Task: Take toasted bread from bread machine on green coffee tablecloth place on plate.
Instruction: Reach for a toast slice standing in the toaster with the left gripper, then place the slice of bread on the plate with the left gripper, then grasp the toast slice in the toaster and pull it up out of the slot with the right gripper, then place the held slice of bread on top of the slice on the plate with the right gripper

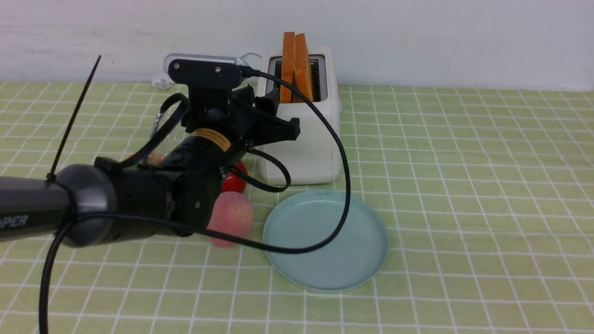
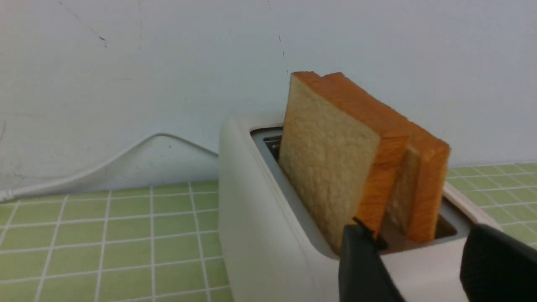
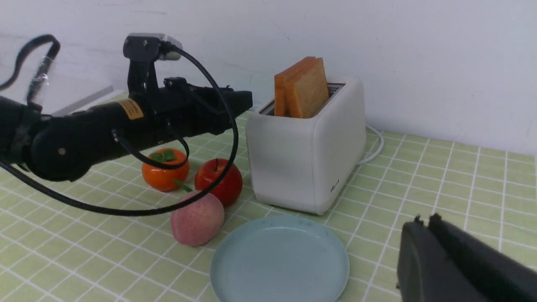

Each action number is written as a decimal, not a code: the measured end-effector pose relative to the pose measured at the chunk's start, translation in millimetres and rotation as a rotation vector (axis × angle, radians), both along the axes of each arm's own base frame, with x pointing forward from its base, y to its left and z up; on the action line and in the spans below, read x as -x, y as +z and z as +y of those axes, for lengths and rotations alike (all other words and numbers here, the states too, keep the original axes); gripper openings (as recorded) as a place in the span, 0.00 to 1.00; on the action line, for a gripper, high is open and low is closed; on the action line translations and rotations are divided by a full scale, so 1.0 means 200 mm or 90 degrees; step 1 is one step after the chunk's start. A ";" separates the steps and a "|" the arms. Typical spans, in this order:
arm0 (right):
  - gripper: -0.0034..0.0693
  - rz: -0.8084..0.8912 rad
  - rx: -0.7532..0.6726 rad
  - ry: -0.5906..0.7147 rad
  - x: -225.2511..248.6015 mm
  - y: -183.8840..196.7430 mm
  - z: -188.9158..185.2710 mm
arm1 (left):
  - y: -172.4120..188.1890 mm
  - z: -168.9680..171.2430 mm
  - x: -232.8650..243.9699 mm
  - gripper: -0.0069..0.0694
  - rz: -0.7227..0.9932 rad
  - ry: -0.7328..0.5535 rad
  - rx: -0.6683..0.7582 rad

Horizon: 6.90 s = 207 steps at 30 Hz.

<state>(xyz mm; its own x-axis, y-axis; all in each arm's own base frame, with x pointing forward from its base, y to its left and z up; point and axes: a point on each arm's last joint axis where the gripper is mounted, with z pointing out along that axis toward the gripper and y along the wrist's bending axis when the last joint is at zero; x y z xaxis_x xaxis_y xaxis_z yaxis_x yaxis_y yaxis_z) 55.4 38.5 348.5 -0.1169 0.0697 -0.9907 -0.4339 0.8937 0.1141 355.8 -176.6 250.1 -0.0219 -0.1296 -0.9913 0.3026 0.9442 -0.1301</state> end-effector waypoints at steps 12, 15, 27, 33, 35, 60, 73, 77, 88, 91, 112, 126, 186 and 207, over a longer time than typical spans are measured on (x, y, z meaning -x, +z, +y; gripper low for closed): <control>0.08 0.017 -0.024 0.016 -0.06 0.05 0.02 | -0.03 -0.03 -0.10 0.52 -0.014 -0.046 -0.005; 0.08 0.029 -0.021 0.019 -0.09 0.06 0.02 | -0.04 -0.04 -0.12 0.52 -0.012 -0.052 -0.009; 0.09 0.092 -0.007 0.021 -0.24 0.01 0.03 | -0.07 -0.11 -0.25 0.52 -0.008 -0.046 0.003; 0.09 0.079 0.007 0.021 -0.25 0.02 0.03 | -0.11 -0.11 -0.27 0.52 -0.003 -0.031 -0.012; 0.09 0.079 0.007 0.022 -0.25 0.02 0.03 | -0.11 -0.10 -0.27 0.52 -0.004 -0.028 -0.019; 0.09 0.078 -0.013 0.028 -0.24 0.03 0.04 | -0.07 -0.15 -0.44 0.26 0.001 0.022 0.006; 0.09 0.078 -0.013 0.029 -0.24 0.03 0.04 | 0.34 -0.09 -0.32 0.20 -0.076 0.017 0.051; 0.09 0.080 -0.013 0.032 -0.24 0.03 0.04 | 0.66 -0.02 -0.16 0.20 -0.151 0.011 0.070; 0.05 0.142 -0.026 0.088 -0.21 0.00 0.07 | 0.85 0.04 0.26 0.20 0.214 -0.183 0.001; 0.05 0.178 -0.026 0.100 -0.20 -0.03 0.08 | 0.70 0.00 0.32 0.20 0.375 -0.248 -0.018; 0.05 0.301 0.003 0.181 -0.13 -0.10 0.12 | -0.11 -0.23 0.05 0.25 0.630 -0.284 0.089; 0.05 0.302 0.001 0.182 -0.13 -0.09 0.12 | -0.05 -0.05 0.02 0.88 0.624 -0.198 0.027; 0.51 0.192 0.155 -0.040 -2.12 -0.26 1.00 | 0.29 0.63 1.34 0.07 0.120 -0.137 0.035; 0.21 0.208 0.198 -0.053 -1.46 0.62 0.70 | 0.28 0.63 1.34 0.07 0.113 -0.134 0.017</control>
<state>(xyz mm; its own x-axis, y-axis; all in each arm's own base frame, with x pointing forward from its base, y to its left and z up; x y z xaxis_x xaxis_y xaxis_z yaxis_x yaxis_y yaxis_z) 346.7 179.5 472.4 -0.4338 -0.2022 -0.8780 -0.3450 0.9375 -0.0455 88.3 -50.0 307.0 -0.2244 -0.1295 -0.9659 0.4624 0.8583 -0.2225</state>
